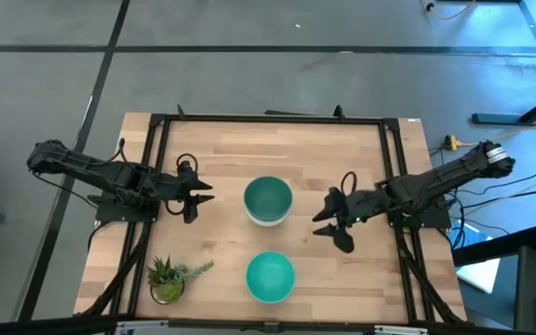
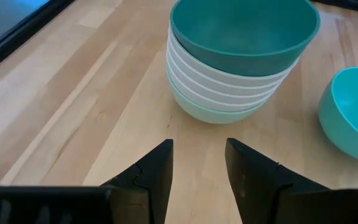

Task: Nest bowls inside each other
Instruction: Stack the light blue bowl on the blue bowl, then return to Home Position

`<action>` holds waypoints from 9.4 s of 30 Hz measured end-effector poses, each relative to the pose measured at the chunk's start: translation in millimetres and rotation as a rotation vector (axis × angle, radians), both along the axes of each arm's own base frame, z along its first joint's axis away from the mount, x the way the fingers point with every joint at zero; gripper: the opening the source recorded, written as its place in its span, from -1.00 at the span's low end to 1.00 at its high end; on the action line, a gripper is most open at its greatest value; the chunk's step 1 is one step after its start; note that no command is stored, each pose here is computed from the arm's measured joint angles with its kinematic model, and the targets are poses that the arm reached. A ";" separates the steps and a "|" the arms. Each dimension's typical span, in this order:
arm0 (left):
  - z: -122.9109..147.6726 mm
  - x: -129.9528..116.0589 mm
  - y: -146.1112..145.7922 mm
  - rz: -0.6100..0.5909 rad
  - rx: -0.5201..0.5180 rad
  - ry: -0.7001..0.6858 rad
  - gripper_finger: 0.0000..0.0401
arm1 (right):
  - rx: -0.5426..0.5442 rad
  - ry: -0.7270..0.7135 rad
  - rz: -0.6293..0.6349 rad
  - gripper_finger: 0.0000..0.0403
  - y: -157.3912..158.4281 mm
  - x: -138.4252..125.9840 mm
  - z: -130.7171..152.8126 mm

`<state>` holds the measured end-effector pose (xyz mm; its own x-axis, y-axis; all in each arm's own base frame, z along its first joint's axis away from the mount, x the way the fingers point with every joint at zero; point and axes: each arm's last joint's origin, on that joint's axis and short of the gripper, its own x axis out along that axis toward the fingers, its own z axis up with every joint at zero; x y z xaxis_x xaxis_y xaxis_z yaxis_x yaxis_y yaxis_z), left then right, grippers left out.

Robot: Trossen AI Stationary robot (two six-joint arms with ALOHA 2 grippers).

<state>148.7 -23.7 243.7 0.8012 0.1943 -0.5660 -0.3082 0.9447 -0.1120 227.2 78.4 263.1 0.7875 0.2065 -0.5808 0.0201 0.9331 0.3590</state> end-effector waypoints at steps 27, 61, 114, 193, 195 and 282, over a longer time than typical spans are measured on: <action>-5.0 -3.6 -0.8 -0.065 0.004 0.075 -0.30 | 0.029 0.348 -0.125 -0.10 84.7 123.2 -31.4; -5.7 -4.1 -1.5 -0.103 0.008 0.089 -0.30 | 0.168 0.579 -0.350 -0.23 100.9 121.5 -43.2; -5.8 -4.1 -2.0 -0.118 -0.003 0.091 -0.30 | 0.138 0.621 -0.338 -0.97 100.5 129.8 -64.6; -6.7 -5.4 -1.4 -0.109 0.005 0.105 -0.30 | -0.198 0.353 -0.275 0.01 -110.0 166.9 120.8; -4.7 -6.9 -0.7 -0.099 0.010 0.087 -0.30 | -0.243 0.284 -0.293 0.02 -110.7 158.9 144.2; -0.7 -44.1 39.0 0.553 0.450 -0.336 -0.30 | -0.469 -0.537 -0.736 0.03 -124.0 -116.1 -37.3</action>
